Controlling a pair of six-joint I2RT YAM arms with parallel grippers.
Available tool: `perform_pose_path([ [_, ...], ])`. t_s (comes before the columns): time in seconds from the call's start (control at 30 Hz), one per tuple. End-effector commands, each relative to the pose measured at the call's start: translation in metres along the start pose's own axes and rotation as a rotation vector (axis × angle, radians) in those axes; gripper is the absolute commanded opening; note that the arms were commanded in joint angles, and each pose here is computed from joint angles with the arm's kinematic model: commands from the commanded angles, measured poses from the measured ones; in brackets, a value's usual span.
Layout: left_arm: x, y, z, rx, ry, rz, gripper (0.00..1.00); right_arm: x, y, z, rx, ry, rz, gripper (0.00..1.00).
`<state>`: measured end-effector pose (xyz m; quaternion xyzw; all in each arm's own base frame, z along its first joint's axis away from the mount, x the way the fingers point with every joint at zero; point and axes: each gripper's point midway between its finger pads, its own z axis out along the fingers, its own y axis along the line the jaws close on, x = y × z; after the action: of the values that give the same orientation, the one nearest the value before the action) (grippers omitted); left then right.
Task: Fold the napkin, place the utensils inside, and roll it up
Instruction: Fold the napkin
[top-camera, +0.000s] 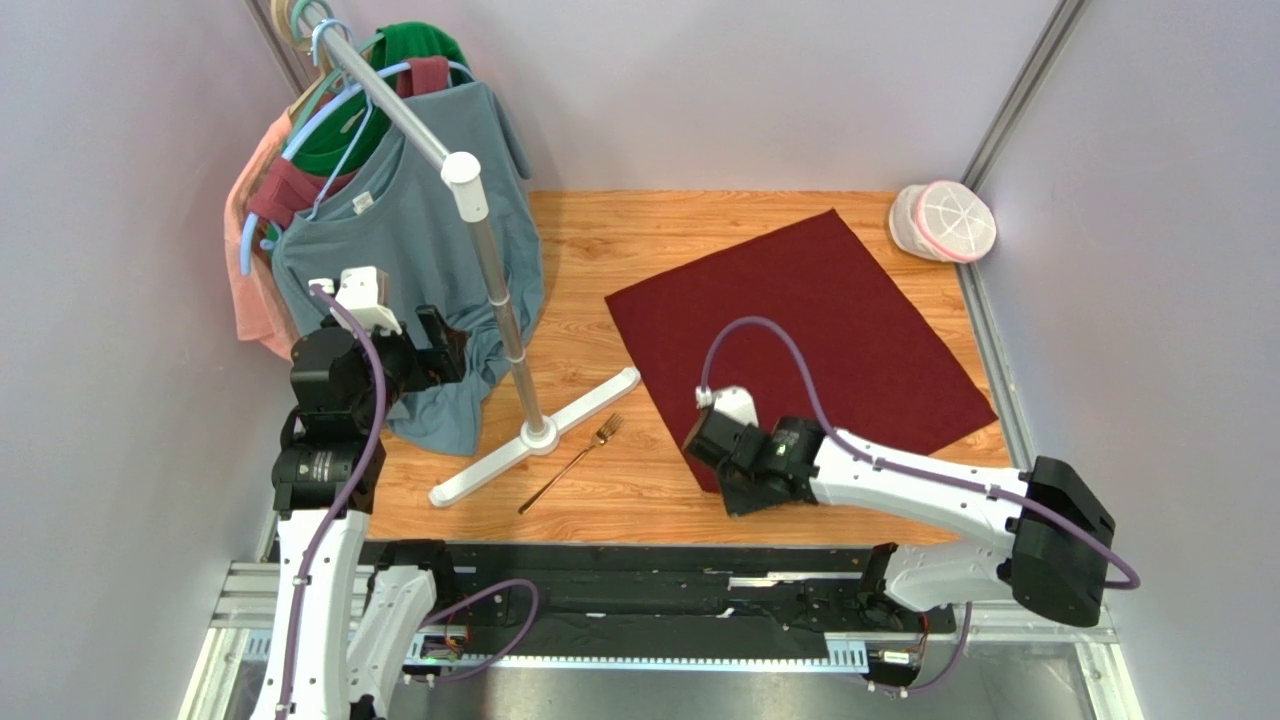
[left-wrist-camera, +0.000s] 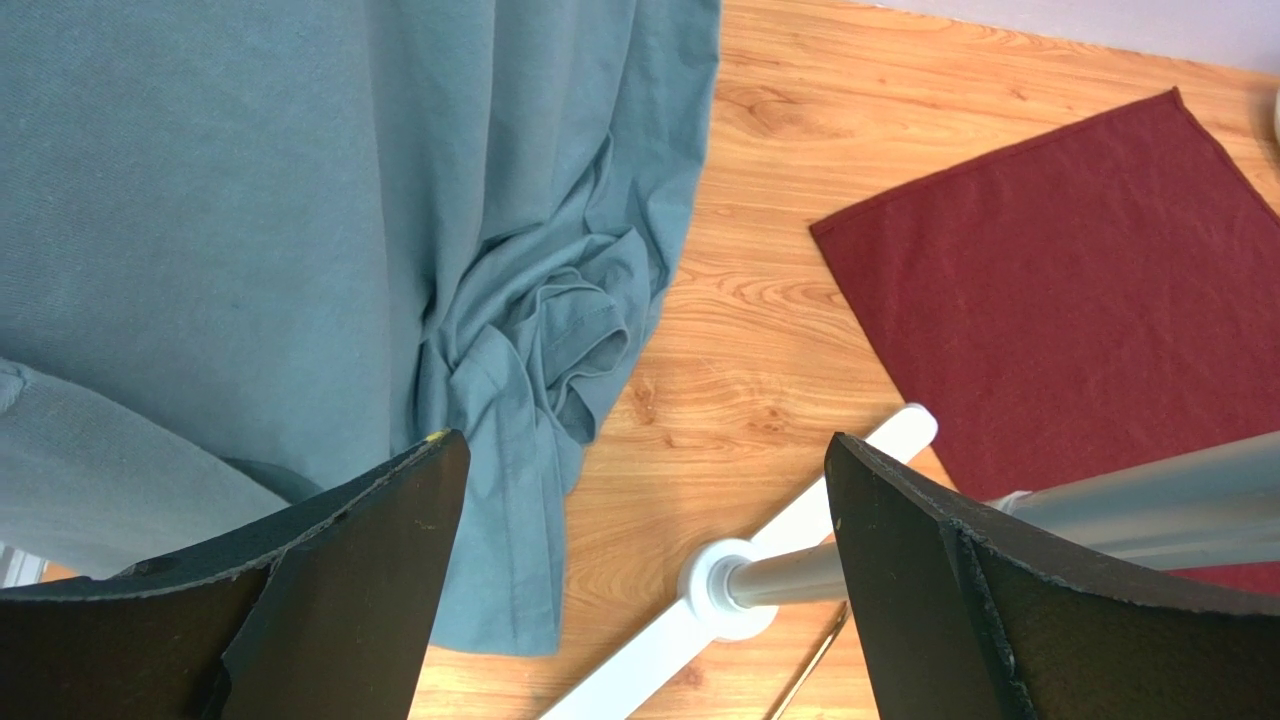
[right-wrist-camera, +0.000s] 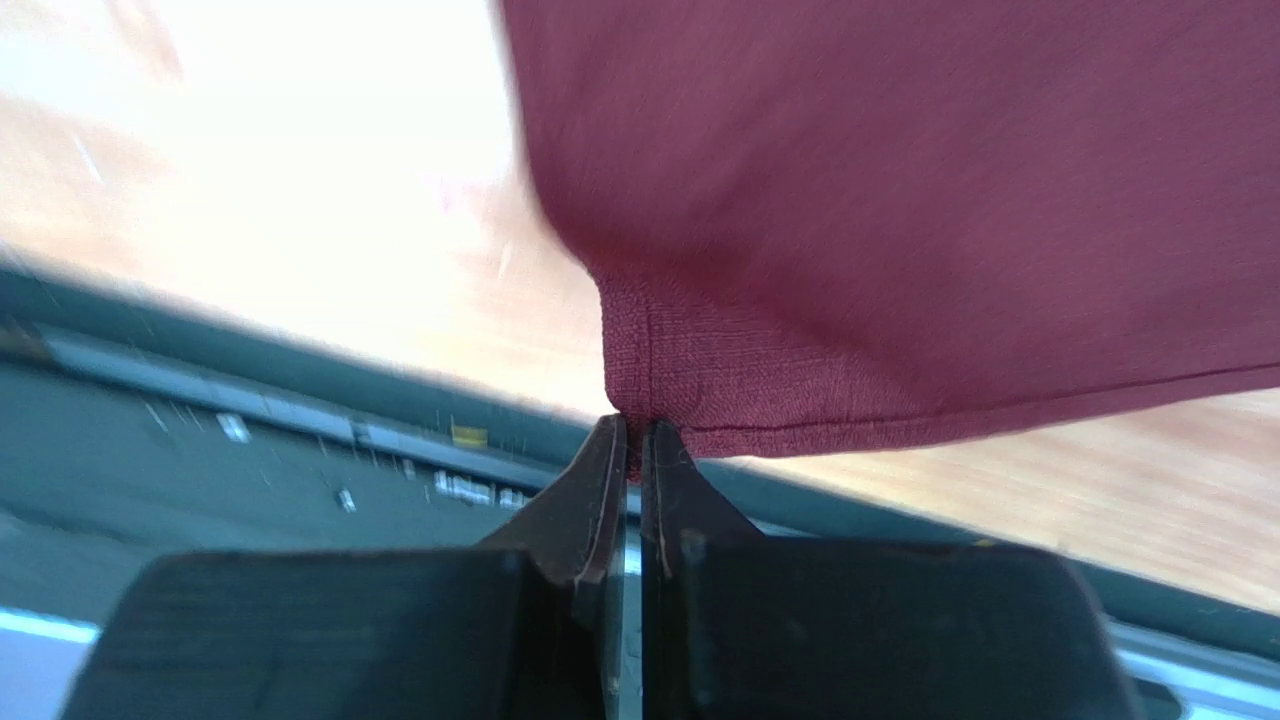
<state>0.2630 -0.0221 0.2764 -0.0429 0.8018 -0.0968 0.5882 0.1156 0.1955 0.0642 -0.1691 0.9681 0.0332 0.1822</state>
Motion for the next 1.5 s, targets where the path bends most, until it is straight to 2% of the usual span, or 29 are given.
perform_pose_path([
  [0.0,-0.012,0.003,-0.003,-0.022,-0.025,0.000,0.98,-0.069,-0.033,-0.018,0.112,-0.145,0.022,0.00],
  [0.23,-0.003,0.004,0.005,-0.023,0.021,-0.008,0.98,-0.174,-0.100,-0.016,0.269,-0.258,0.070,0.00],
  [0.53,0.003,0.009,0.012,-0.043,0.058,0.003,0.98,-0.263,-0.186,0.033,0.401,-0.255,0.155,0.00],
  [0.6,0.003,0.011,0.012,-0.053,0.063,0.007,0.98,-0.269,-0.199,0.053,0.417,-0.223,0.159,0.00],
  [0.77,0.005,0.018,0.013,-0.091,0.070,0.018,0.98,-0.315,-0.239,0.064,0.438,-0.293,0.220,0.00],
  [0.93,0.005,0.022,0.013,-0.107,0.068,0.030,0.98,-0.340,-0.275,0.085,0.470,-0.325,0.277,0.00],
  [1.47,0.006,0.032,0.013,-0.153,0.061,0.056,0.99,-0.409,-0.342,0.113,0.517,-0.517,0.418,0.00],
])
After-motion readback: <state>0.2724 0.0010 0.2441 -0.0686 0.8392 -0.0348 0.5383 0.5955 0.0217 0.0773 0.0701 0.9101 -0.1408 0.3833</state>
